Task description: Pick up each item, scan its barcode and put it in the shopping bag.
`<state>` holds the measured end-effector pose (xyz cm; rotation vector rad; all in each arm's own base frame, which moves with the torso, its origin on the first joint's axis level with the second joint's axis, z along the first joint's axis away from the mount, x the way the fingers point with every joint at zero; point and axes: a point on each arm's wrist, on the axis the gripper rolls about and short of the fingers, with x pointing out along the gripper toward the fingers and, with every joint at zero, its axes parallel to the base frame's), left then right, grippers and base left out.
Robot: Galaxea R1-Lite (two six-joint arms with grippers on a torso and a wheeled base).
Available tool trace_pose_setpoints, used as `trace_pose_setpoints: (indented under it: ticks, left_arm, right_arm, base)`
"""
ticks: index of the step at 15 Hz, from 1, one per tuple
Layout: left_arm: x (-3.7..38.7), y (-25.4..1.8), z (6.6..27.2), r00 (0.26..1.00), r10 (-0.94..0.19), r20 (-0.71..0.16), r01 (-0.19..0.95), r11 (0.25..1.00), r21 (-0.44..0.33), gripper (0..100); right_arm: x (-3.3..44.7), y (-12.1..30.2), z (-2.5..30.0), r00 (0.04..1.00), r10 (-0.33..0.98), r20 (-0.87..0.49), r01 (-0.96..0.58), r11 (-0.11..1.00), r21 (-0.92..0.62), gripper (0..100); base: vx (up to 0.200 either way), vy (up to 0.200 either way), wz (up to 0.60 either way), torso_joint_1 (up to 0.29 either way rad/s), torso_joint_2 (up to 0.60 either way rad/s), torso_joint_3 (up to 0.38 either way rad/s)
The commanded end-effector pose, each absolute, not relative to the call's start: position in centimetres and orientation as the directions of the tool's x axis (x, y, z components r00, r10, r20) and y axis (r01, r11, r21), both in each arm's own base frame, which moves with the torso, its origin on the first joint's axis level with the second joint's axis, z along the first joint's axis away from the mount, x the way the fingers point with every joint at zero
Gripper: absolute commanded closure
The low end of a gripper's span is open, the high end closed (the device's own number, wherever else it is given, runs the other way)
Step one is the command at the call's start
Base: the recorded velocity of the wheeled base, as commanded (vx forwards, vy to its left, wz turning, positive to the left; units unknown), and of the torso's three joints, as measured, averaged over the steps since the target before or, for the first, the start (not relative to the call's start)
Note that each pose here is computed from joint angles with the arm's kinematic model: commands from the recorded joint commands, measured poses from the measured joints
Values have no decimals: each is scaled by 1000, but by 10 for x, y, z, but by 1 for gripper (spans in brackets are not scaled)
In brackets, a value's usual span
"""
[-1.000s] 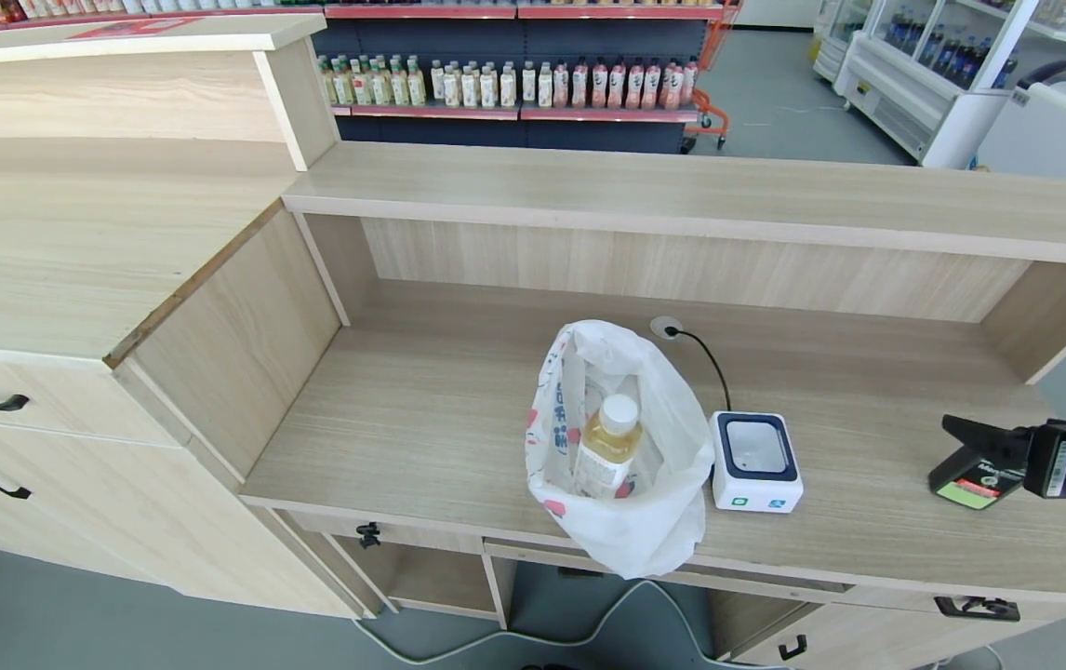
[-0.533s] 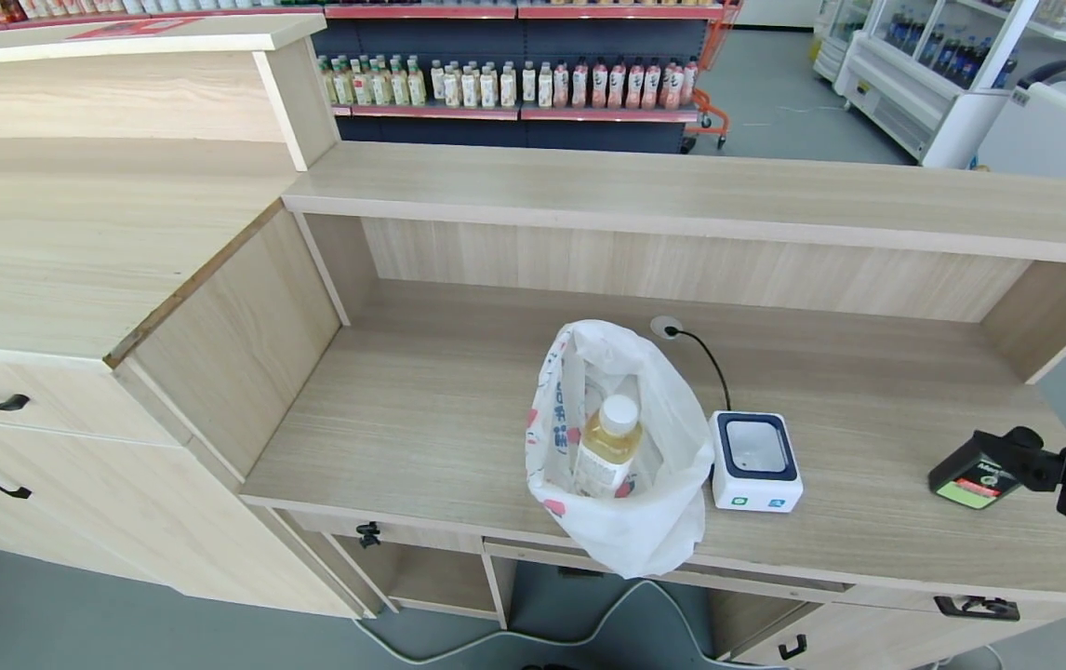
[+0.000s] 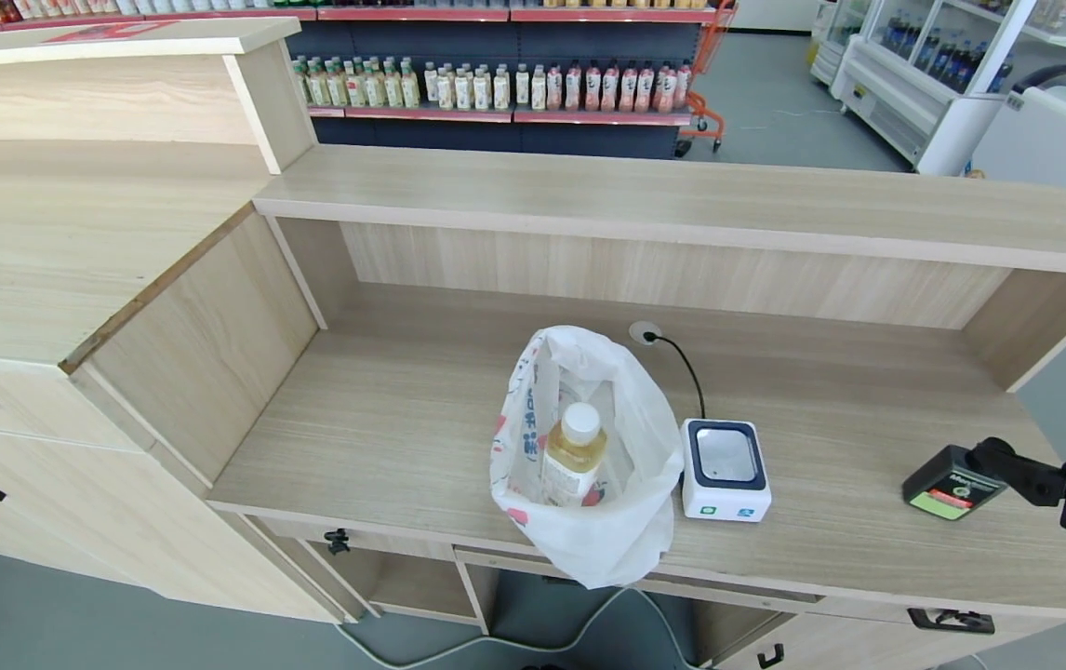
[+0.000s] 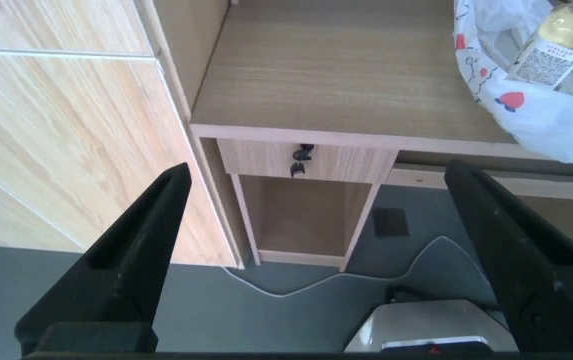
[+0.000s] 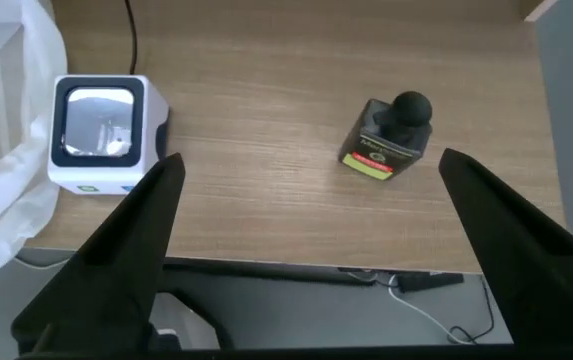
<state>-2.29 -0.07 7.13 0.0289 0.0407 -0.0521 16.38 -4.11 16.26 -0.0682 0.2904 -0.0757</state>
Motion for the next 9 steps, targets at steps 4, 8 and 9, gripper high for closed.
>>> trace_pose_setpoints:
  ticks: [4, 8, 9]
  left_arm:
    - [-23, -1, 71, 998, -51, -41, 52, 998, 32, 0]
    - [-23, -1, 71, 998, -51, -41, 52, 998, 30, 0]
    - [-23, -1, 71, 998, -51, -41, 52, 998, 30, 0]
  right_arm:
    - [157, -44, 150, 938, -106, -330, 75, 992, -104, 0]
    - [154, -44, 140, 923, -109, -369, 53, 986, -157, 0]
    - [153, -44, 139, 921, -108, -374, 45, 984, -172, 0]
  base:
    - [0, -200, 0, 0, 1, 6]
    - [0, -200, 0, 4, 5, 2]
    - [0, -200, 0, -2, 12, 2]
